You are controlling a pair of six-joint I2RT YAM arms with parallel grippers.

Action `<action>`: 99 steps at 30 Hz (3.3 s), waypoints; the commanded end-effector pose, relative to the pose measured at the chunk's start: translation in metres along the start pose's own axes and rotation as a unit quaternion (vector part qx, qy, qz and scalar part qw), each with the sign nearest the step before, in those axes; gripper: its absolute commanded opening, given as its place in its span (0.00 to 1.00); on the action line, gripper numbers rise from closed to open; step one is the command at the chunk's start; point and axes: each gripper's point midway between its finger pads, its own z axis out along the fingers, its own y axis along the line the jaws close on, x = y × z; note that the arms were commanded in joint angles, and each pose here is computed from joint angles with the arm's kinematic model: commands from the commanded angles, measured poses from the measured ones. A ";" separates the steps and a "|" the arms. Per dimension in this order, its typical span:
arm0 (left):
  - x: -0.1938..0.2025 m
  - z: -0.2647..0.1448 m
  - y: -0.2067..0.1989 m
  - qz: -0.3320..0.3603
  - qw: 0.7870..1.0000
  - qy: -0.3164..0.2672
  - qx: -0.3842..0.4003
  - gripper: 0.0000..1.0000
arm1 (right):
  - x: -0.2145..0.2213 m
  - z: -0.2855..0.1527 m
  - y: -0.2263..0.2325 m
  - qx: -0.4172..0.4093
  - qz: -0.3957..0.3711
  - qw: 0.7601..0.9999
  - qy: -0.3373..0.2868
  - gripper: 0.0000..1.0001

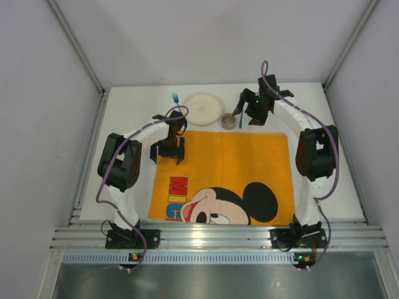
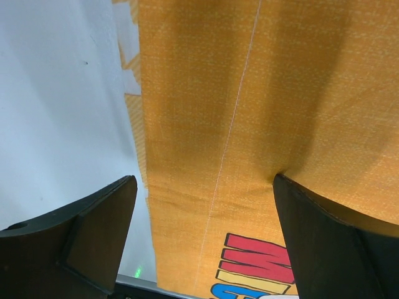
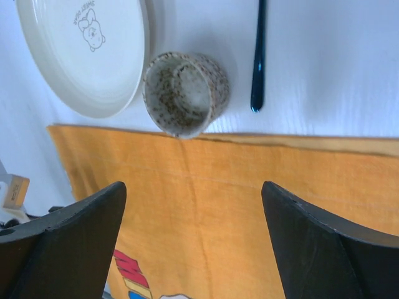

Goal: Set the dinner table for one person

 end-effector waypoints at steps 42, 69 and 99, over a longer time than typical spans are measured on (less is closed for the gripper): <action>-0.040 -0.072 0.086 -0.163 0.977 -0.126 -0.054 0.99 | -0.085 -0.028 0.030 0.129 -0.099 0.975 -0.151 0.00; -0.236 -0.081 -0.021 -0.151 0.945 -0.247 0.152 0.95 | 0.066 -0.019 -0.122 0.203 -0.040 0.978 -0.031 0.57; -0.303 -0.053 -0.055 -0.180 0.917 -0.290 0.206 0.00 | -0.024 -0.050 -0.059 0.132 -0.076 0.985 -0.079 0.86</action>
